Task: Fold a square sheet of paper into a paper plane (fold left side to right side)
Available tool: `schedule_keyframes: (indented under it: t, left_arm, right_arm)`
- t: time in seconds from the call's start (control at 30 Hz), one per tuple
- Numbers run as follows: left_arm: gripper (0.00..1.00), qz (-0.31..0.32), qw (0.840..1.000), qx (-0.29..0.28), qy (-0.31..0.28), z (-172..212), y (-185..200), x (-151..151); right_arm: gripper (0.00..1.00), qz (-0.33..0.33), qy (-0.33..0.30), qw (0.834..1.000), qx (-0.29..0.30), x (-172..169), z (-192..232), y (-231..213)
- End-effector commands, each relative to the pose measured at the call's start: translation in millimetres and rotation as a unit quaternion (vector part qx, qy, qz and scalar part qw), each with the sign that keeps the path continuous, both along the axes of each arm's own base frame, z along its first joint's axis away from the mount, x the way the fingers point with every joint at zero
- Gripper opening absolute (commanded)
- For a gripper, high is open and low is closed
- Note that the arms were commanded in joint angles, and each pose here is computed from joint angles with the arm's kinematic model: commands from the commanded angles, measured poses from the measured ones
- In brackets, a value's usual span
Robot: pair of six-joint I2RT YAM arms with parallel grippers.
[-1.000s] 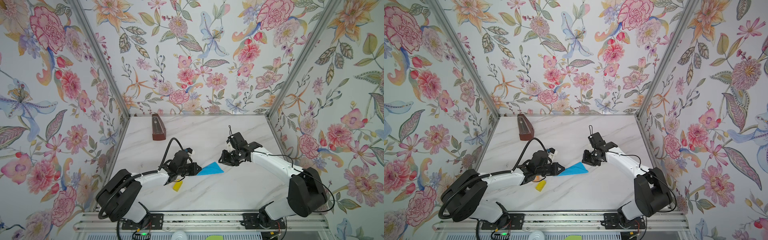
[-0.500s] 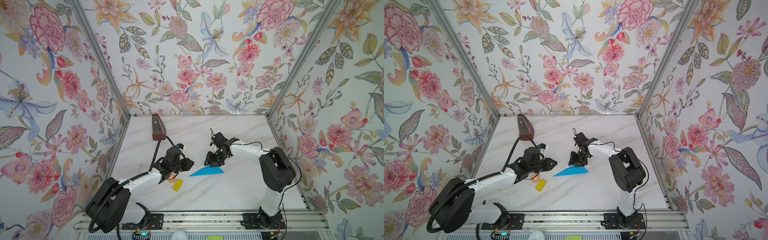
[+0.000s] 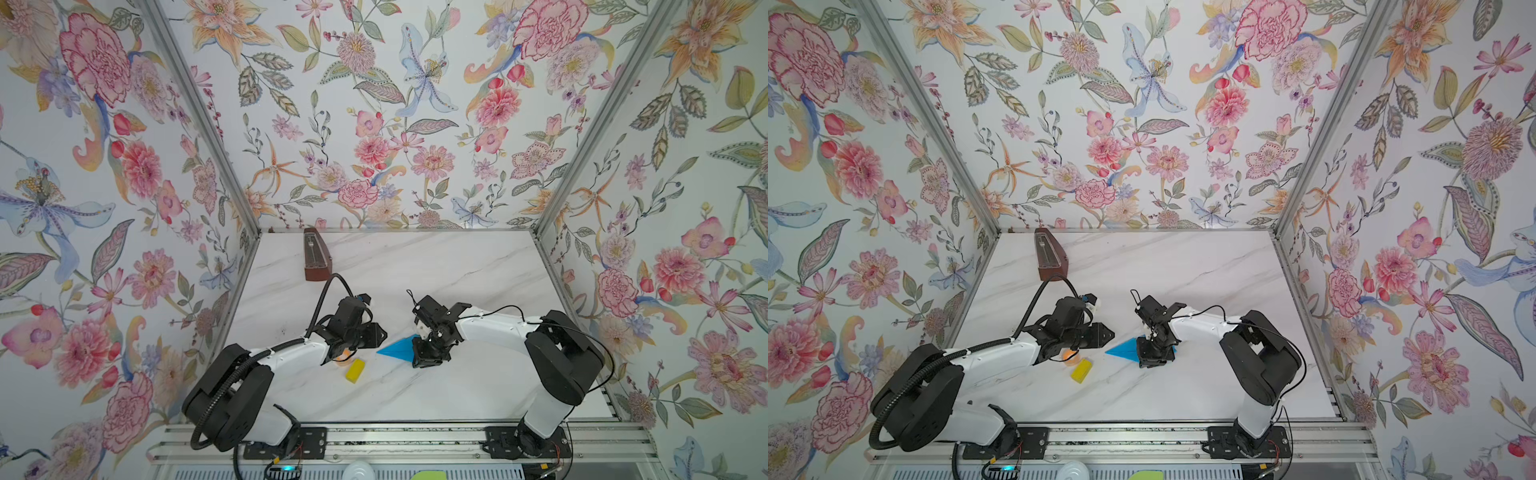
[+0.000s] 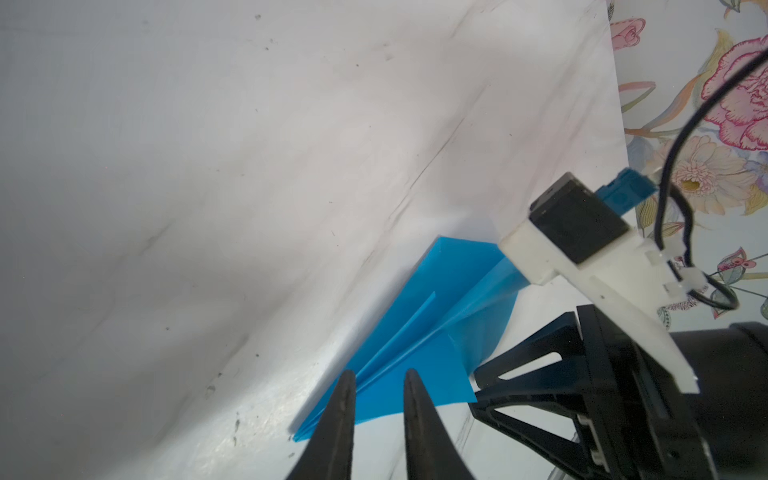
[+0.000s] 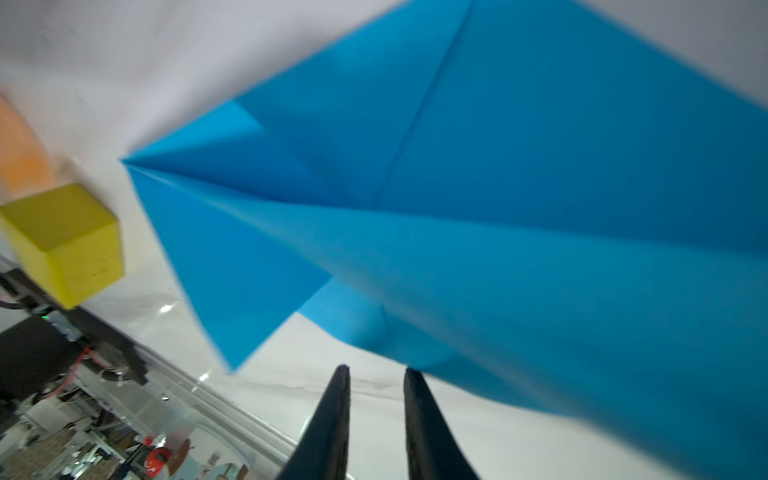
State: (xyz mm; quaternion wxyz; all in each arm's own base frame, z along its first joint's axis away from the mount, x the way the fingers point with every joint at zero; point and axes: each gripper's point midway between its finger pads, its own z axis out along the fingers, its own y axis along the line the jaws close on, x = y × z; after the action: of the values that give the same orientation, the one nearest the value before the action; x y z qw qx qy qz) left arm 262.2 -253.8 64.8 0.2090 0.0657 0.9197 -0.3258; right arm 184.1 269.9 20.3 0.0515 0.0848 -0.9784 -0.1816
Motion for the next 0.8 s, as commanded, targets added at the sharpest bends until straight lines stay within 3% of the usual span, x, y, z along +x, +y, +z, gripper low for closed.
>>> schedule_keyframes:
  t: [0.0,0.2,0.33,0.57,0.77]
  left_arm:
    - [0.25,-0.041,0.999,0.001,0.002,0,-16,-7]
    - [0.26,-0.059,0.998,0.013,0.023,-18,-27,-11]
    - [0.26,-0.065,0.997,0.014,0.036,-31,-30,-10]
    - [0.27,-0.049,0.998,0.018,-0.026,-6,-30,12]
    - [0.3,-0.062,0.997,0.04,-0.029,-12,-38,32]
  right_arm:
    - [0.25,-0.044,-0.054,0.996,-0.056,13,-4,-25]
    - [0.24,-0.063,-0.061,0.993,-0.075,19,-14,-47]
    - [0.24,-0.04,-0.067,0.995,-0.066,22,-16,-52]
    - [0.25,0.002,-0.07,0.997,-0.039,16,-10,-54]
    - [0.24,-0.032,-0.066,0.997,-0.023,17,-4,-63]
